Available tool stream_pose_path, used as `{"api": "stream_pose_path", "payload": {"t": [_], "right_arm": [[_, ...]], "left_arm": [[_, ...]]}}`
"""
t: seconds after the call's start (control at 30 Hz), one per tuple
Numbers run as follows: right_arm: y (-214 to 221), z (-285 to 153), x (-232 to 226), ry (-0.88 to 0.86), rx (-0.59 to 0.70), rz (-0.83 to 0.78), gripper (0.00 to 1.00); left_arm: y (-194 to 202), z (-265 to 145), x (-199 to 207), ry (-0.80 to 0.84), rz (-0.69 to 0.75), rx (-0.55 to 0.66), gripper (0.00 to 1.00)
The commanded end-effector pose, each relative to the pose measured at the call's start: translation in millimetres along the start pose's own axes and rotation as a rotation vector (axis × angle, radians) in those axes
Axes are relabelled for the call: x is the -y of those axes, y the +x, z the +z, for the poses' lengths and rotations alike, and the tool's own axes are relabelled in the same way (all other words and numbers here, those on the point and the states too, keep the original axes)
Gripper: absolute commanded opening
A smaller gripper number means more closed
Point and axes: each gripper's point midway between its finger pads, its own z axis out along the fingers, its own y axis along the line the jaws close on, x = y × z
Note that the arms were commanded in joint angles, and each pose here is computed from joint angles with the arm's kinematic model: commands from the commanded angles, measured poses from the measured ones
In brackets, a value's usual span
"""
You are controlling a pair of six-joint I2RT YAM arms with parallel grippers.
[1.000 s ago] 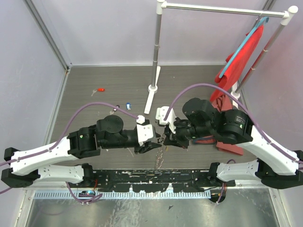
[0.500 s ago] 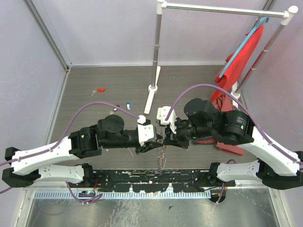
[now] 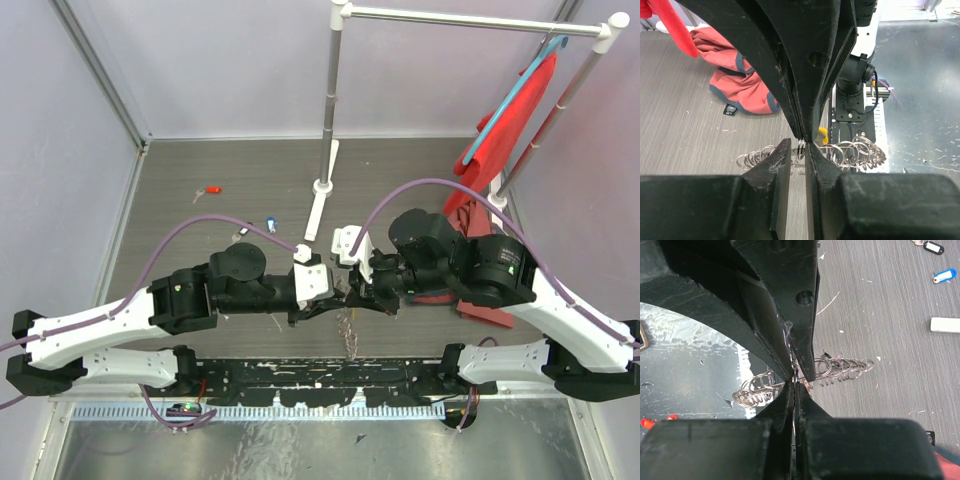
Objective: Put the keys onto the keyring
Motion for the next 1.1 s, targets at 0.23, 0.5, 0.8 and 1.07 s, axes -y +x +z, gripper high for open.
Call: {"api": "stream_pose_path", "payload": {"t": [0.23,0.5,0.8,1.07], "right_arm": [[-30.3,-7.8,0.8,0.017,0.145,-0.032,0.01],[-38.9,-12.4,4.9,0.05,0.197,-0.02,0.06],[-61.2,-35.6,35.5,0.262,0.404,0.123,0.38],[-73.5,-46.6,43.2,0.288,0.661,0.388,0.41]], "left_arm": [[-21.5,-2.2,0.8,0.008,-0.001,0.061,0.07],[-25.4,-6.7,-1.7,-0.016,-0.018,0.089,0.0],[-29.9,-14.8,-11.1,-0.085,-0.05,0.165,0.0],[-30.6,-29.1,-27.8,-0.197,-0.078,0.209,0.0]]}}
